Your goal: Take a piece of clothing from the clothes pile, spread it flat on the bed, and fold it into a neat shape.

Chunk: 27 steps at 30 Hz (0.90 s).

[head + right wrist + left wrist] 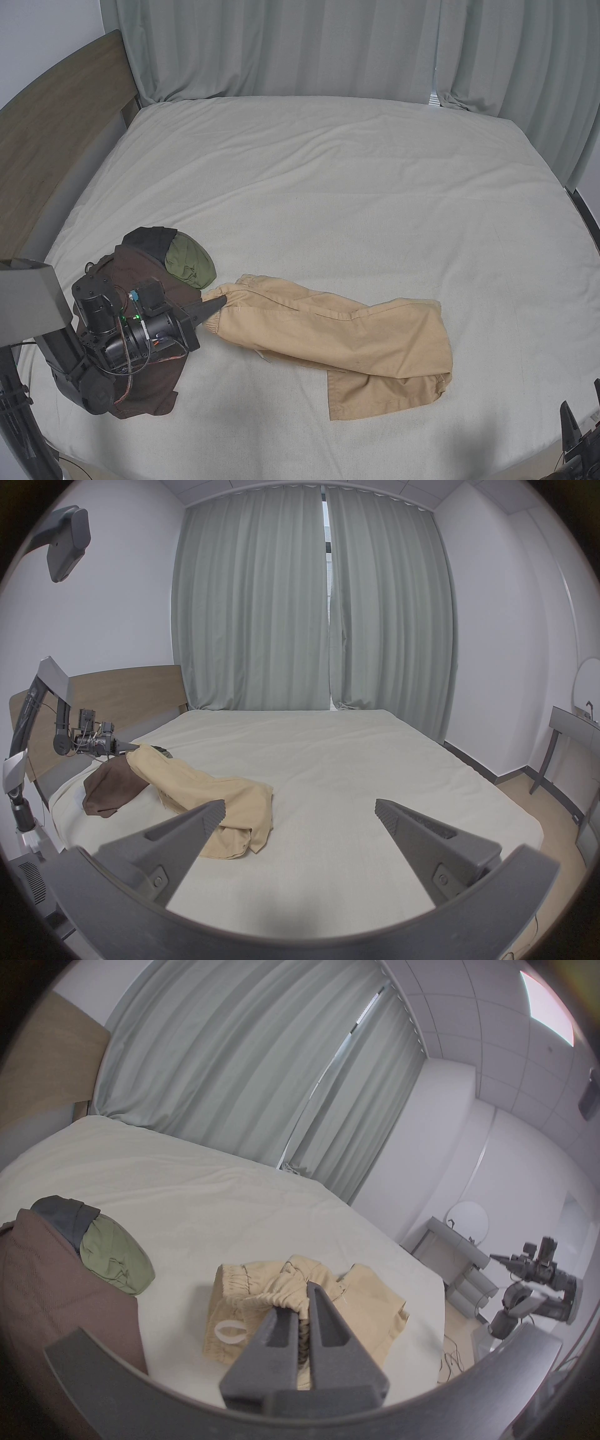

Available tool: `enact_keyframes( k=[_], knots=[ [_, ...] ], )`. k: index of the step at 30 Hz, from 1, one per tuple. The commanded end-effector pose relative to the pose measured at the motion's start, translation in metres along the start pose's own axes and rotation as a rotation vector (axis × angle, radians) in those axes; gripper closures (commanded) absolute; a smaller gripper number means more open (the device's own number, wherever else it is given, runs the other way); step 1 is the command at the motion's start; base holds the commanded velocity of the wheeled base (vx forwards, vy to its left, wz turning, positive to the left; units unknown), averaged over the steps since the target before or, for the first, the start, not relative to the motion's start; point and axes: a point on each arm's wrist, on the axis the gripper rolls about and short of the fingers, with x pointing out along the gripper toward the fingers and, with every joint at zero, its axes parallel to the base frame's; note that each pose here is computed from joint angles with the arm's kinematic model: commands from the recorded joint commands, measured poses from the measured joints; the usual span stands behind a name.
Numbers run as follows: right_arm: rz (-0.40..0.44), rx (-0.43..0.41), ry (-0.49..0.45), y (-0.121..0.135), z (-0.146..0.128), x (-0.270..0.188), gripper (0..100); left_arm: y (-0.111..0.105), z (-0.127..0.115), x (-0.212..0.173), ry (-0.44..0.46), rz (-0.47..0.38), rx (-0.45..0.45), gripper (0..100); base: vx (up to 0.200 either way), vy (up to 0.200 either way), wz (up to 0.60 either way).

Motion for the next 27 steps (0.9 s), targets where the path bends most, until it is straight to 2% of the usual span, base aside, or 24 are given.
enact_keyframes(
  k=[1,16,27],
  knots=[
    [0.000,-0.001,0.002,0.000,-0.005,0.000,0,0.013,-0.015,-0.001,0.044,0.019,-0.018,100,0.000,0.000,0.00],
    [0.003,-0.004,0.000,0.000,-0.005,0.000,0,0.030,-0.029,-0.003,0.081,0.063,0.004,100,0.000,0.000,0.00],
    [0.003,-0.011,-0.001,0.000,-0.005,0.000,0,0.030,-0.023,-0.002,0.060,0.059,0.011,100,0.000,0.000,0.00]
  ],
)
